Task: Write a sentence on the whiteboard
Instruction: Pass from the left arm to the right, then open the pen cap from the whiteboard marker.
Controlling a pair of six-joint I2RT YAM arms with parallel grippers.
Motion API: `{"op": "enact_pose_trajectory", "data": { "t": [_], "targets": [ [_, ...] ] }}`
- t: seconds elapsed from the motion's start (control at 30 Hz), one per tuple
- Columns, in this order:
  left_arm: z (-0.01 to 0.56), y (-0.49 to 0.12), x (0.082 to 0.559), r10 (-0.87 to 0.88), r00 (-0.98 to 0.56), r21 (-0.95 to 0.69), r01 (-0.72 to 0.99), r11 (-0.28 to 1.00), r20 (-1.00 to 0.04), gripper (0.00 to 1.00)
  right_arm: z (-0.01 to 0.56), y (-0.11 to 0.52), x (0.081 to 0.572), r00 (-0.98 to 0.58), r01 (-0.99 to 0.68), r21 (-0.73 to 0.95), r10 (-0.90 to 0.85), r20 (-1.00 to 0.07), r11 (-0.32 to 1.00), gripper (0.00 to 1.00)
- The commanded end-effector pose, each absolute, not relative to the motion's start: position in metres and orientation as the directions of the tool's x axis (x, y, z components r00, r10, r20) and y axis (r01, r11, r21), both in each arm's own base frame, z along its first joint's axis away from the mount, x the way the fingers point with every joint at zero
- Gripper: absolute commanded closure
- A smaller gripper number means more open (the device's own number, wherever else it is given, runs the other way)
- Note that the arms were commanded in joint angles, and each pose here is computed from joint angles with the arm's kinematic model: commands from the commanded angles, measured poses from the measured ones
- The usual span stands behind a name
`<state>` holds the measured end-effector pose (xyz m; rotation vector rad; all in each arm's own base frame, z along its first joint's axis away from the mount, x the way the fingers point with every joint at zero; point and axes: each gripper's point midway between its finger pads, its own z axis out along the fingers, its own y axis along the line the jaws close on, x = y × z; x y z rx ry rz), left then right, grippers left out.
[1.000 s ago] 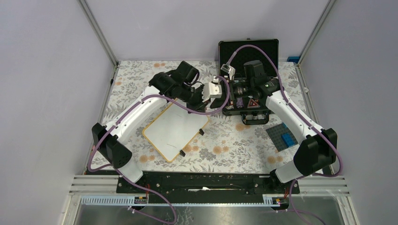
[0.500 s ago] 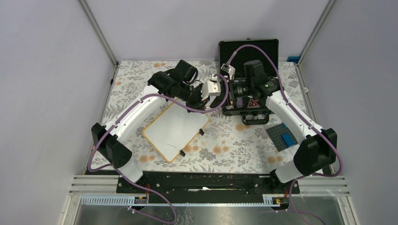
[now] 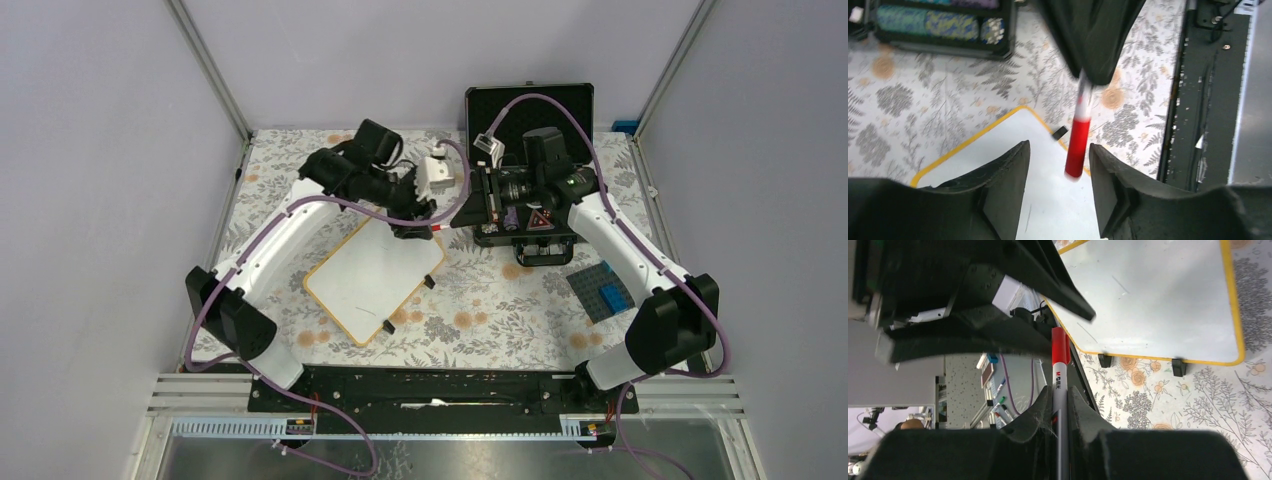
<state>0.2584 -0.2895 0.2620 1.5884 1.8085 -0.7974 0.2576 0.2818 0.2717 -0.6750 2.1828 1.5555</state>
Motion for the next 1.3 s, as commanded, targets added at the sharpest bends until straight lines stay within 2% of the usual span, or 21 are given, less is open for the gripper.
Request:
{"op": "enact_pose_trajectory", "data": {
  "t": [0.0, 0.33, 0.43, 0.47, 0.6, 0.67, 1.27],
  "targets": [
    [0.295, -0.278, 0.265, 0.521, -0.052, 0.025, 0.990, 0.139, -0.852, 0.46, 0.296, 0.274, 0.267, -0.784, -0.617, 0.746, -0.121, -0.608, 0.250, 1.00],
    [0.289, -0.287, 0.267, 0.519, -0.049, 0.020, 0.992, 0.127, -0.853, 0.45, 0.298, 0.278, 0.261, -0.799, -0.600, 0.771, -0.125, -0.588, 0.212, 1.00],
    [0.286, -0.294, 0.265, 0.535, -0.039, 0.029, 0.993, 0.118, -0.844, 0.48, 0.298, 0.279, 0.257, -0.800, -0.600, 0.774, -0.134, -0.586, 0.200, 1.00],
    [0.286, -0.295, 0.265, 0.537, -0.039, 0.028, 0.993, 0.116, -0.843, 0.53, 0.298, 0.279, 0.255, -0.800, -0.600, 0.776, -0.138, -0.584, 0.195, 1.00],
    [0.279, -0.293, 0.262, 0.548, -0.055, 0.013, 0.993, 0.119, -0.835, 0.87, 0.302, 0.278, 0.250, -0.800, -0.599, 0.785, -0.150, -0.581, 0.159, 1.00],
    [0.271, -0.287, 0.256, 0.566, -0.068, -0.001, 0.993, 0.118, -0.822, 1.00, 0.301, 0.275, 0.254, -0.803, -0.595, 0.786, -0.140, -0.579, 0.168, 1.00],
    [0.233, -0.229, 0.240, 0.680, -0.137, 0.005, 0.979, 0.202, -0.720, 1.00, 0.312, 0.237, 0.274, -0.758, -0.641, 0.702, -0.113, -0.642, 0.312, 1.00]
  ]
}}
